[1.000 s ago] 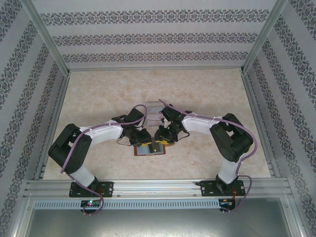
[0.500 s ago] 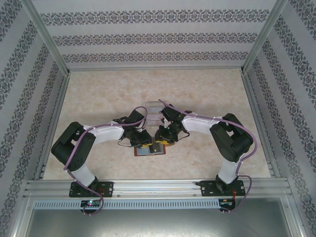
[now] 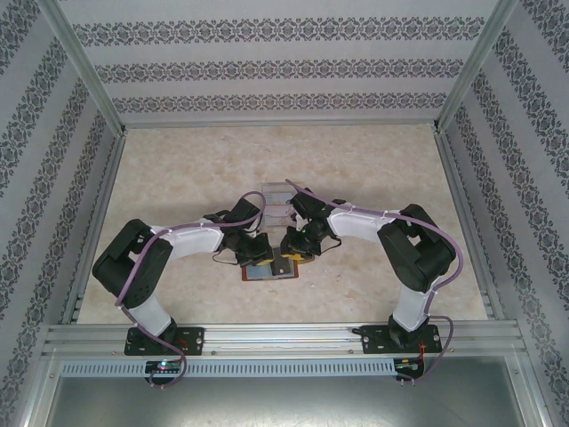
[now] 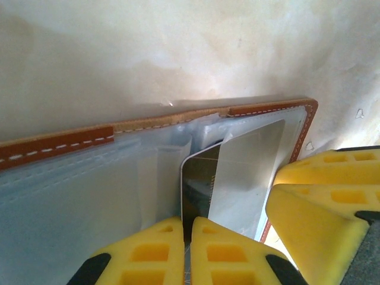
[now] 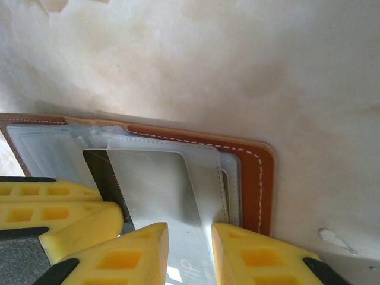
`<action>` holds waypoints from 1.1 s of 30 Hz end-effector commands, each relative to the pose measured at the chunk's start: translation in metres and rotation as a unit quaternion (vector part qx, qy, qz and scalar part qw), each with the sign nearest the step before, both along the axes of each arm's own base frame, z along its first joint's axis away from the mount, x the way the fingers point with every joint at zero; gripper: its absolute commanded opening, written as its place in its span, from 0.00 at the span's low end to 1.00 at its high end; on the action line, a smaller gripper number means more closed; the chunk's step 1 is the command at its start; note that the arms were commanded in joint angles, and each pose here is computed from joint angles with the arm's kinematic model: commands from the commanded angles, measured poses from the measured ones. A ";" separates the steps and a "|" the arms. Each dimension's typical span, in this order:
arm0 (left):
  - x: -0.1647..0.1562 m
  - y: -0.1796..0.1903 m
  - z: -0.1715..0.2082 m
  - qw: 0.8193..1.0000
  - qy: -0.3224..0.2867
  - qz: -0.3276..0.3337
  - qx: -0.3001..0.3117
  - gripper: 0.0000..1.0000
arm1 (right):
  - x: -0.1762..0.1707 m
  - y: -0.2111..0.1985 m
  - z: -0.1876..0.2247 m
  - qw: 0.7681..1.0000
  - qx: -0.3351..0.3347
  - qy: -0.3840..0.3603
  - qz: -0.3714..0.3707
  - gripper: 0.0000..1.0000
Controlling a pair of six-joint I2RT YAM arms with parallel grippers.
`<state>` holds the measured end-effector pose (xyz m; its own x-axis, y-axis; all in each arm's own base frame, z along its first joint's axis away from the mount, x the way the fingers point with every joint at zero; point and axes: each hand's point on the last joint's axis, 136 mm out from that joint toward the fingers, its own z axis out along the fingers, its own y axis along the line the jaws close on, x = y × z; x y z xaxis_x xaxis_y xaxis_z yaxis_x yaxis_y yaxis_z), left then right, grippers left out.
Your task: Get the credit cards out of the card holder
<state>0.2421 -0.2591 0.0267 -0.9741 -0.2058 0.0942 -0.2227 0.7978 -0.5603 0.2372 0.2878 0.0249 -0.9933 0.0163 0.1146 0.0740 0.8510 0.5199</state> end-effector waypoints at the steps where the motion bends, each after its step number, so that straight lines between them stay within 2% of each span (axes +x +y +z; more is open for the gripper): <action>1: -0.003 0.003 0.004 1.000 -0.008 -0.002 0.008 0.07 | -0.010 -0.008 -0.014 0.999 -0.034 0.017 0.007 0.28; 19: -0.010 0.024 0.023 0.998 -0.023 -0.021 0.055 0.05 | -0.009 -0.008 -0.013 0.999 -0.033 0.016 0.008 0.28; 33: -0.012 0.043 0.036 0.991 -0.019 -0.049 0.121 0.05 | -0.008 -0.007 -0.013 0.999 -0.034 0.017 0.010 0.28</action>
